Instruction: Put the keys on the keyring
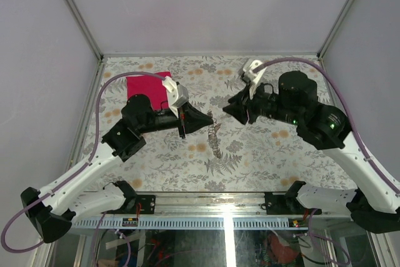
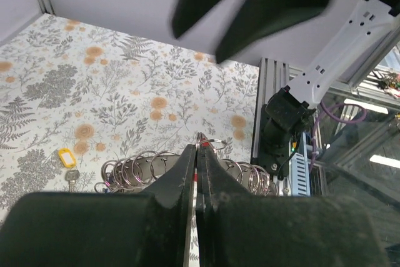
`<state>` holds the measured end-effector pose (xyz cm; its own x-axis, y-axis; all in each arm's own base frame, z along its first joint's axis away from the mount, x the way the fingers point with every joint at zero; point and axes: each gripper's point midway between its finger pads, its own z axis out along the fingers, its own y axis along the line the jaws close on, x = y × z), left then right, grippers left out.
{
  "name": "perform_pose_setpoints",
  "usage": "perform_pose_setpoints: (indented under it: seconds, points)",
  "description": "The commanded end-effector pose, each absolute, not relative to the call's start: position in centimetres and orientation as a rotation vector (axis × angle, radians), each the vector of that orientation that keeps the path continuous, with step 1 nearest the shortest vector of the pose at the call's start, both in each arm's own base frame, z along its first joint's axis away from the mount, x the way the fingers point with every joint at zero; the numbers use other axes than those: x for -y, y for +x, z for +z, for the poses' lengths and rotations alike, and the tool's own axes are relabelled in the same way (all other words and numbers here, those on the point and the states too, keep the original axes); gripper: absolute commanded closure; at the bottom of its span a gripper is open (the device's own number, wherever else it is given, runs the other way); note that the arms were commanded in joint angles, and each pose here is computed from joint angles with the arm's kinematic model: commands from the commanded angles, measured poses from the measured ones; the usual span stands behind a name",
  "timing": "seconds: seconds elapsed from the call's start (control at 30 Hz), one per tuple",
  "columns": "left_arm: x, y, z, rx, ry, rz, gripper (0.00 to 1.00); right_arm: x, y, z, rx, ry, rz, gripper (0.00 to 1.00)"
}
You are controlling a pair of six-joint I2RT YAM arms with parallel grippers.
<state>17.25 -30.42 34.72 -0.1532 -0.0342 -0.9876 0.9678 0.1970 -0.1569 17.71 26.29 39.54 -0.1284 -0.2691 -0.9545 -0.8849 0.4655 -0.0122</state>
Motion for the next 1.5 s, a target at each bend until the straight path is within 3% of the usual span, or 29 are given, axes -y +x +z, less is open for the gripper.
perform_pose_setpoints:
  seconds: [0.0, 0.43, 0.93, 1.47]
  points:
    - [29.4, 18.0, 39.3, -1.23, 0.845, -1.159, 1.0, -25.2, 21.5, 41.4, -1.66, -0.71, 0.877, 0.58]
    - [27.9, 18.1, 41.4, -1.157, 0.75, -1.15, 1.0, -27.0, 18.1, 41.8, -1.488, -0.703, 1.275, 0.55]
    - [28.3, 17.7, 41.2, -1.154, 0.793, -1.178, 1.0, -28.7, 18.2, 40.8, -1.483, -0.71, 1.404, 0.52]
    - [28.5, 17.9, 40.9, -1.163, 0.798, -1.178, 1.0, -29.5, 18.2, 38.5, -1.549, -0.73, 1.438, 0.57]
